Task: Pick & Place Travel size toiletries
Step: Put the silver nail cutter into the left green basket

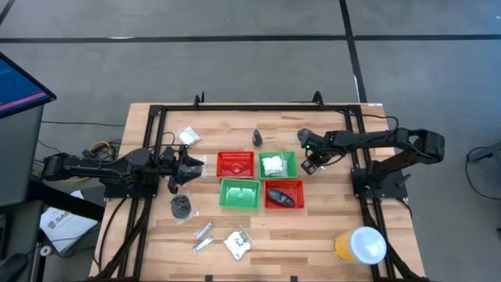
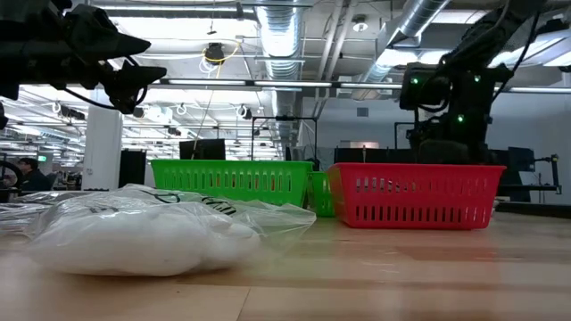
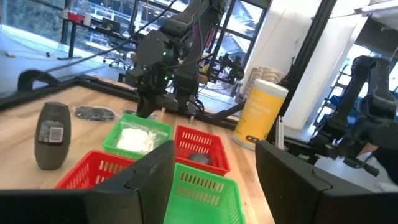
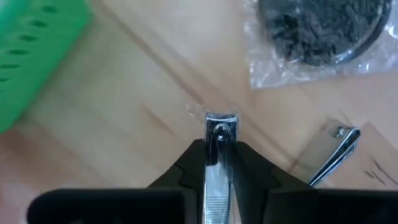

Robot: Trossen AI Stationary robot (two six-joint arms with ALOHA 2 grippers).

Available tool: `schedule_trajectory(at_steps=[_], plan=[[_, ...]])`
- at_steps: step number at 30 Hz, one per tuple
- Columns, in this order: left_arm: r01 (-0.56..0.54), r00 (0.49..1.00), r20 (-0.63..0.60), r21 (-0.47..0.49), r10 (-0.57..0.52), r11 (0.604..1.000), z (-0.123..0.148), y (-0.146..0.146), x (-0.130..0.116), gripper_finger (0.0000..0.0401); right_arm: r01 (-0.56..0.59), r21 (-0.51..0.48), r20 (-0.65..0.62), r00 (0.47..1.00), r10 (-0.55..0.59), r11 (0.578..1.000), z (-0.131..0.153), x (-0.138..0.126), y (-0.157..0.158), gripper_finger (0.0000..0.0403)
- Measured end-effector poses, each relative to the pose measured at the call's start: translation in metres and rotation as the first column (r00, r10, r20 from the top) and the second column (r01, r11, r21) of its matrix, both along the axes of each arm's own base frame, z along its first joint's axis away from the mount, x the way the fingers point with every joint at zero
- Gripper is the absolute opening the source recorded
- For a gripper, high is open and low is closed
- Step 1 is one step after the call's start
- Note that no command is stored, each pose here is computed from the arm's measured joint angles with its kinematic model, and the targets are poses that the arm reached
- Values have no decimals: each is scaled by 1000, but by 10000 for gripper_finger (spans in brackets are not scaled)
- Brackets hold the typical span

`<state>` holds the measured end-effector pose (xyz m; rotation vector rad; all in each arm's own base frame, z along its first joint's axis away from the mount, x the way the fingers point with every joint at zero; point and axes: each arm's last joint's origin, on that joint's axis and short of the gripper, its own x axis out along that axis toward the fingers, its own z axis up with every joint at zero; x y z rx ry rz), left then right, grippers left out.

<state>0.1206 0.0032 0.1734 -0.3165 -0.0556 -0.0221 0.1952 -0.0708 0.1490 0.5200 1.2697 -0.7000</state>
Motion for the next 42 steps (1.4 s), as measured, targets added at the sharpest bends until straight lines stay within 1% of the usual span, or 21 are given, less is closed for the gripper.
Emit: schedule_trajectory(at_steps=[3, 6, 11, 16, 22, 26, 28, 32, 35, 42], plan=[[0, 1000, 6, -10, 0, 1000, 1, 0, 0, 213, -31, 1, -2, 1000, 31, 1000, 11, 7, 4, 46], [1, 1000, 14, -10, 0, 1000, 1, 0, 0, 213, -69, -17, 42, 997, 69, 998, 27, 18, 8, 46], [3, 997, 81, -8, -2, 1000, 8, 0, 0, 213, -155, -51, 123, 979, 160, 987, 55, 39, 20, 46], [18, 996, 90, -5, -17, 1000, 8, -2, 5, 213, -229, -85, 209, 948, 242, 970, 81, 56, 37, 46], [33, 990, 135, -2, -32, 999, 10, -4, 14, 213, -309, -141, 317, 886, 338, 941, 102, 71, 56, 46], [41, 985, 169, 7, -41, 999, 11, -5, 20, 213, -357, -183, 383, 833, 400, 916, 113, 78, 68, 46], [40, 987, 157, 11, -41, 999, 11, -5, 26, 213, -373, -212, 427, 796, 429, 903, 118, 83, 74, 46], [40, 991, 129, 10, -41, 999, 18, -5, 42, 213, -391, -284, 517, 706, 483, 876, 129, 93, 82, 46], [40, 994, 102, 10, -41, 999, 22, -5, 57, 213, -402, -333, 563, 641, 522, 853, 135, 97, 89, 47], [43, 997, 63, 11, -43, 999, 30, -6, 89, 213, -381, -440, 660, 476, 581, 813, 152, 107, 102, 47]])
